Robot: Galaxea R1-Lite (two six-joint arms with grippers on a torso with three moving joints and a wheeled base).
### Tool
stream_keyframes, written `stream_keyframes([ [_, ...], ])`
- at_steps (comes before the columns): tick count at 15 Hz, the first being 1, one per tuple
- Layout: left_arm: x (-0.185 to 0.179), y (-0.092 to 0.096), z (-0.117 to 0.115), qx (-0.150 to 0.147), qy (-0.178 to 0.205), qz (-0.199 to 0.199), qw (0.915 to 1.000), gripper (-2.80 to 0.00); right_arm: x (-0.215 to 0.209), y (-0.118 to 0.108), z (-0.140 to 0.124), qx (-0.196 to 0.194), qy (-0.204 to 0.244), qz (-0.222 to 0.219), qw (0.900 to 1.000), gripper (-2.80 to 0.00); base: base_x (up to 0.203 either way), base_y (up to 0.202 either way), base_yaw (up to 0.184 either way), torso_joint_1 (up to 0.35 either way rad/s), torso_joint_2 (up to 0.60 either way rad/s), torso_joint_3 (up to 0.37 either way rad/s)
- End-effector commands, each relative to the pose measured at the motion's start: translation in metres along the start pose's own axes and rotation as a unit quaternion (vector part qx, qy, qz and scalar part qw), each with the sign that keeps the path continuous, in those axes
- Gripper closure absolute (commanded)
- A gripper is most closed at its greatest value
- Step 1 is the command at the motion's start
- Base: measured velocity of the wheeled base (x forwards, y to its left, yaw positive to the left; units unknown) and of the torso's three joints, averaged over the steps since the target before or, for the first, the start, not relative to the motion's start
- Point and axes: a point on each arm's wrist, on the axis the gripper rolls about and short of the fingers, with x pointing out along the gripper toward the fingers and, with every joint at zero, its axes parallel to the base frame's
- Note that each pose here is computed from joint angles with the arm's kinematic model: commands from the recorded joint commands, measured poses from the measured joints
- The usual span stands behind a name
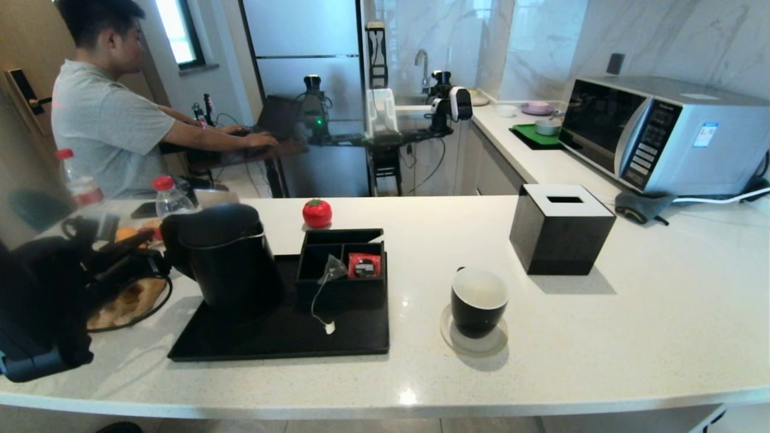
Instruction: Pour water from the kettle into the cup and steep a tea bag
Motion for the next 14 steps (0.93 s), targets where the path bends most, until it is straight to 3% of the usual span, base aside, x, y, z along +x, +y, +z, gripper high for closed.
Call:
stream_keyframes([
  [1, 0.003, 0.001, 0.006, 0.016, -0.025, -0.004, 0.9995, -2.80, 0.000, 0.000, 0.000, 0.000, 0.000, 0.000, 1.000, 0.00, 0.000, 0.000, 0.000, 0.000, 0.00, 0.000],
  [14, 0.030, -0.004, 0.016, 0.038, -0.061, -0.029, 0.9970, -2.80, 0.000, 0.000, 0.000, 0.000, 0.000, 0.000, 1.000, 0.00, 0.000, 0.000, 0.000, 0.000, 0.00, 0.000],
])
